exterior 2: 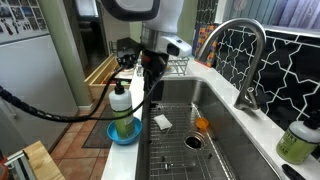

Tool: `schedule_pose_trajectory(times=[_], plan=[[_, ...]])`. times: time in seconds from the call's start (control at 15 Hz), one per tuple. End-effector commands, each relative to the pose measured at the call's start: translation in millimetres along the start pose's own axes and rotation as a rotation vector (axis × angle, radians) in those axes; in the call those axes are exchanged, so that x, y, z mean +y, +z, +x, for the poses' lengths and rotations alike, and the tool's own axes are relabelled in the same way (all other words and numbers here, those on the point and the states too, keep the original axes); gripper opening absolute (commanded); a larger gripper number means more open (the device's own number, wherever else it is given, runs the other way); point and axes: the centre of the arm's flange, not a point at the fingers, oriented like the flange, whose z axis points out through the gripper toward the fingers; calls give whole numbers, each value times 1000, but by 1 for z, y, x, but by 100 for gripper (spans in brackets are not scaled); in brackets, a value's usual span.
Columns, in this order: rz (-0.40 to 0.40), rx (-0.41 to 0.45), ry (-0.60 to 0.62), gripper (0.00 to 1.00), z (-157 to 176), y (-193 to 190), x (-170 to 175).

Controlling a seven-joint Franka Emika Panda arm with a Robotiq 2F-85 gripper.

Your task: Pick up the green bottle next to the blue bowl and put it in the blue bowl and then move the blue bowl to the left of the green bottle near the window sill

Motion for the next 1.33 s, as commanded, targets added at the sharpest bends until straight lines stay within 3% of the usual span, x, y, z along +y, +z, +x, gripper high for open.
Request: schedule_pose_trajectory(times=[0.0, 0.33, 0.6, 0.8, 1.27], plan=[[5, -22, 28, 100, 5, 9, 5], [1, -59, 67, 100, 17, 24, 10], [-10, -87, 265, 100, 20, 41, 2], [-42, -117, 214, 100, 20, 49, 13], [-63, -165, -99, 100, 8, 71, 53]])
